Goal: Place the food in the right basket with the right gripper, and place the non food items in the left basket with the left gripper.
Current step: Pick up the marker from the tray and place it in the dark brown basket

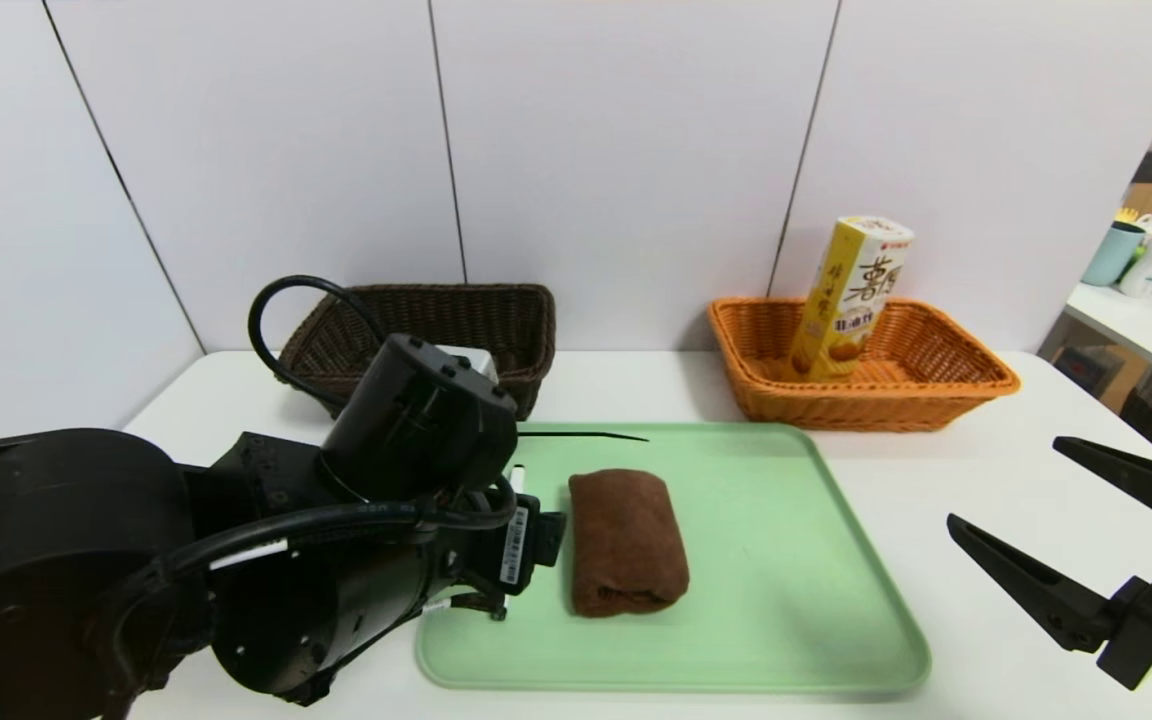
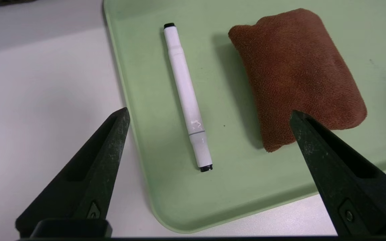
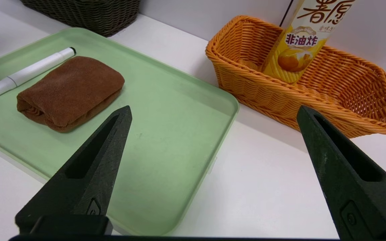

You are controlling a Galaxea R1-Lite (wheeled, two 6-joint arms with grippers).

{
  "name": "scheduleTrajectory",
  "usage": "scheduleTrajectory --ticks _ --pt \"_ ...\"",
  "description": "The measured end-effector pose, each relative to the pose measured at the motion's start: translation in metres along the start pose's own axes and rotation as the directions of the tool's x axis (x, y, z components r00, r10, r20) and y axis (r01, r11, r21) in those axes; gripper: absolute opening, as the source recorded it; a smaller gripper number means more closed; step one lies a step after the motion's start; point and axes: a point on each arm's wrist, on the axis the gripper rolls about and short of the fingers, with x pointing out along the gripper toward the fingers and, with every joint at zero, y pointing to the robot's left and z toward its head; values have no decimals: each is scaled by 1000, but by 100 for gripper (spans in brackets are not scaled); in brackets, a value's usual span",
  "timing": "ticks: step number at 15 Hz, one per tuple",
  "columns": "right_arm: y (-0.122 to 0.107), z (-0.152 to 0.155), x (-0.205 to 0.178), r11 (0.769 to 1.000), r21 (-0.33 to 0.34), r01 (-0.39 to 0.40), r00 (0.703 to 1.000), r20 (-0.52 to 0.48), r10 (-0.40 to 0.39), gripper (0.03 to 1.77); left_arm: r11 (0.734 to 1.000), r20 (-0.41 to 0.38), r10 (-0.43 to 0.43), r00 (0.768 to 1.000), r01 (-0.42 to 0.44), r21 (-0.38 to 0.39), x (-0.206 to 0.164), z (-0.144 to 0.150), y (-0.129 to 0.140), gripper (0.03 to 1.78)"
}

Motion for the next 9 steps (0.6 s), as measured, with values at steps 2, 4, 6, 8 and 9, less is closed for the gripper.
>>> scheduleTrajectory --ticks 2,4,6,8,9 --pt "0 0 0 1000 0 0 1000 1 0 169 1000 -31 18 999 -18 -15 5 0 -3 169" --pt "0 0 0 1000 0 0 1000 1 0 169 999 -55 29 998 -30 -23 8 -1 -5 169" --pt "0 0 0 1000 -1 0 1000 1 0 169 999 -66 34 997 -36 -36 12 -2 -6 169" --pt "0 0 0 1000 -2 0 1000 2 0 169 998 -77 40 996 -43 -37 17 -4 -7 169" --pt "0 0 0 1000 -3 -1 1000 2 1 169 998 -83 45 996 -48 -39 19 -5 -8 169"
